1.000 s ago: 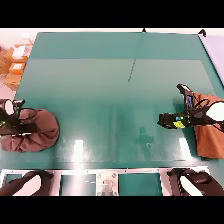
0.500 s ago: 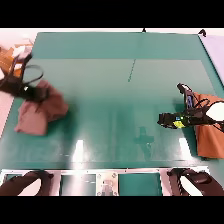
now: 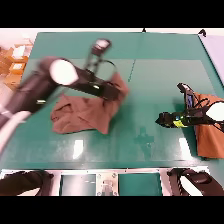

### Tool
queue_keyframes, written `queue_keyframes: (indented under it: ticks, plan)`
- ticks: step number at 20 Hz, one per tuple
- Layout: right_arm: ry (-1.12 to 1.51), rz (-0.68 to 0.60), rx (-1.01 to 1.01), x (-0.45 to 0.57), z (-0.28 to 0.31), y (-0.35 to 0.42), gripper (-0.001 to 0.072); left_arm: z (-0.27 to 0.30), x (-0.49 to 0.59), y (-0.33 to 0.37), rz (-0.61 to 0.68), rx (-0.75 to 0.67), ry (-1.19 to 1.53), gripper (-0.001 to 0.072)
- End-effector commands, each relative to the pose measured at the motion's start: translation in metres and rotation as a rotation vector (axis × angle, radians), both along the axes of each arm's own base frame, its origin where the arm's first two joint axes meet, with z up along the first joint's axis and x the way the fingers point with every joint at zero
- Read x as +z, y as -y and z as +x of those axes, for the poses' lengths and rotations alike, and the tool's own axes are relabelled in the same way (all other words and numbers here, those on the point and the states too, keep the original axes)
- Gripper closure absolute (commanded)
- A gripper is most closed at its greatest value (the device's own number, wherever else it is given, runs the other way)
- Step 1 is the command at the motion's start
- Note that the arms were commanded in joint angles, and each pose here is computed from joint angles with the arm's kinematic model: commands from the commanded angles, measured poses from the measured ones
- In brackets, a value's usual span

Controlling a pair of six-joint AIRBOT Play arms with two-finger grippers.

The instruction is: Fold the shirts.

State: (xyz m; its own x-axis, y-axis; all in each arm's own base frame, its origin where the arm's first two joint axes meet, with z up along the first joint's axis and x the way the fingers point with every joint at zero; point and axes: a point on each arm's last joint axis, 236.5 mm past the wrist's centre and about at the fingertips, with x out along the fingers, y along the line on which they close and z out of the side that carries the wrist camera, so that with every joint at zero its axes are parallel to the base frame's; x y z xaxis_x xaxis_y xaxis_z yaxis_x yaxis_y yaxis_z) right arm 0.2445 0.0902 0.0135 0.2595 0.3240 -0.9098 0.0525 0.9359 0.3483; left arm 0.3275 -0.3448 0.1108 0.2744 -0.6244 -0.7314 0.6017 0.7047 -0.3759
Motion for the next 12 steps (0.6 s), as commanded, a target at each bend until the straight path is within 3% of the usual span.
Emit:
queue_keyframes:
  ticks: [1,5,6,7,8,12]
  plan:
    - [-0.003,0.001,0.001,0.0,-0.001,-0.001,0.042,-0.007,-0.051,0.043,-0.04,-0.042,-0.138,0.0001]
    - [-0.003,0.003,0.001,0.0,-0.001,-0.001,0.0416,0.015,-0.041,-0.056,0.089,0.033,-0.251,0.0001]
    - [-0.004,0.003,0.001,0.0,-0.001,-0.001,0.0344,0.023,-0.033,-0.095,0.127,0.09,-0.263,0.0001]
    - [-0.005,0.004,0.001,0.0,-0.001,-0.001,0.0208,0.031,-0.025,-0.136,0.167,0.159,-0.252,0.0002]
    - [-0.007,0.004,0.001,-0.001,-0.001,-0.001,0.0168,0.039,-0.016,-0.182,0.214,0.248,-0.226,0.0002]
    - [-0.009,0.084,-0.036,-0.009,0.001,-0.016,0.0168,0.024,-0.027,-0.317,0.283,0.572,-0.229,0.0001]
